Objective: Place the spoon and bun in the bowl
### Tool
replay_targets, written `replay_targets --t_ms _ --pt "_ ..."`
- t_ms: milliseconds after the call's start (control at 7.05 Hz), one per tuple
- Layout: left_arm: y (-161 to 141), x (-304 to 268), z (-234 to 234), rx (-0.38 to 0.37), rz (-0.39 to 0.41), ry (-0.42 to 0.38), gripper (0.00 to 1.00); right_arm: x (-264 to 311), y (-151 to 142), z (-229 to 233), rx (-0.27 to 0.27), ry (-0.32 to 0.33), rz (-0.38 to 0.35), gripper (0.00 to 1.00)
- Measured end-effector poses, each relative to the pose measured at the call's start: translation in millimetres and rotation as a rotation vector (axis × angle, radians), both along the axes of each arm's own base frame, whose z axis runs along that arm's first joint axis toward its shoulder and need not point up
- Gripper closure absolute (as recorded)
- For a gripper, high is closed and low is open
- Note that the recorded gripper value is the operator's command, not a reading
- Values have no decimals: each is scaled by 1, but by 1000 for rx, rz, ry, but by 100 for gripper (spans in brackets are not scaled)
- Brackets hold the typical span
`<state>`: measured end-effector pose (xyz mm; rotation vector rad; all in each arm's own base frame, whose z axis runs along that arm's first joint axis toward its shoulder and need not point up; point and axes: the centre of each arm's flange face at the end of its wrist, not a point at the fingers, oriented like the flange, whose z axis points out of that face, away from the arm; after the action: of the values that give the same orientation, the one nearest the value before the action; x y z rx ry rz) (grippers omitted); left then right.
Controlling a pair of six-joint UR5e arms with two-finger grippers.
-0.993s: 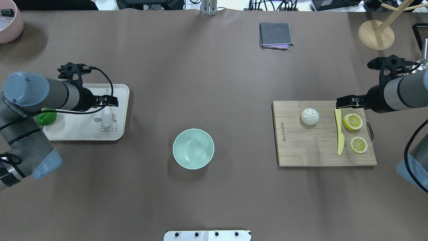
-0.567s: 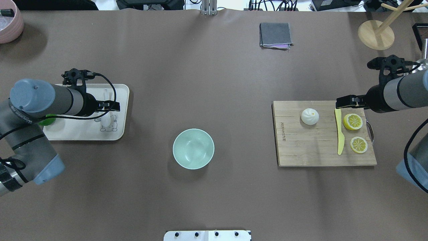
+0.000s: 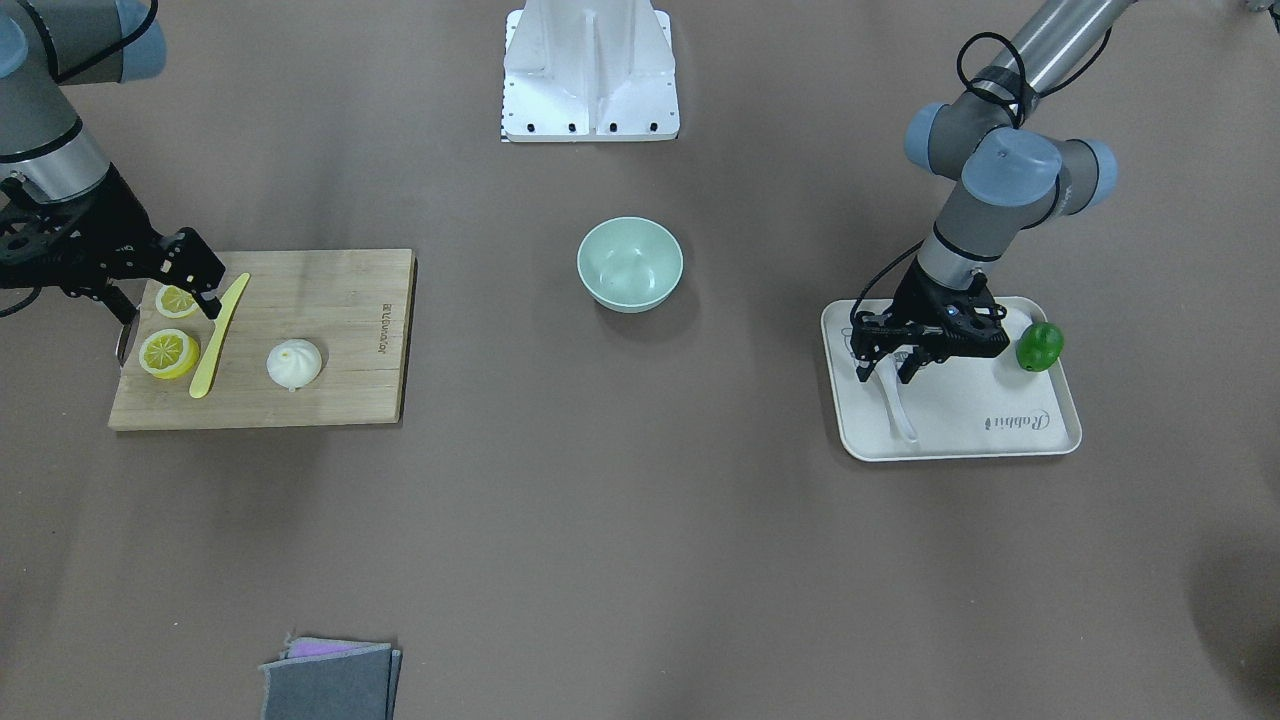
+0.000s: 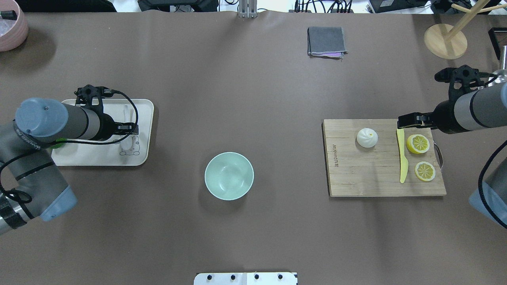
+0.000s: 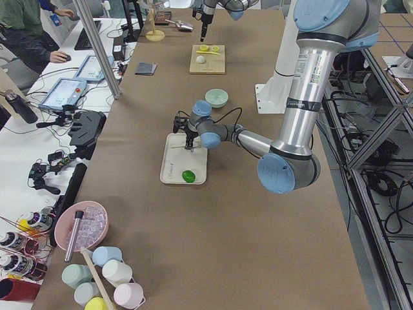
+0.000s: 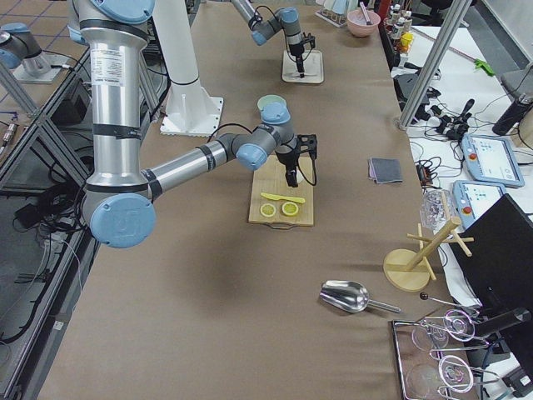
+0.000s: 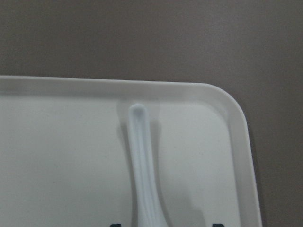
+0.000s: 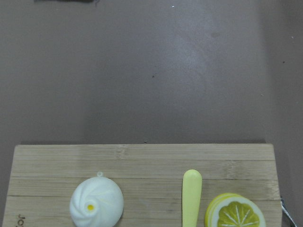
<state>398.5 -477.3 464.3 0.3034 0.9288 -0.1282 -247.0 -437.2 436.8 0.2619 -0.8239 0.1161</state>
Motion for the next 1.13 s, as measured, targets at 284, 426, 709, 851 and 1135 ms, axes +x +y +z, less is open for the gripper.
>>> replay_targets --t_ms 284,426,709,851,1135 --pt "1 0 -1 1 1 2 100 0 0 0 0 0 0 1" --pt "1 -1 -4 5 0 7 100 0 0 0 0 0 0 1" --pt "4 -6 -33 27 -3 51 100 0 1 0 -1 0 -1 1" --pt "6 -7 -58 21 -21 98 100 -1 1 0 -1 -1 -2 1" --pt "8 11 -129 -58 -88 255 100 -2 2 0 0 0 -5 1"
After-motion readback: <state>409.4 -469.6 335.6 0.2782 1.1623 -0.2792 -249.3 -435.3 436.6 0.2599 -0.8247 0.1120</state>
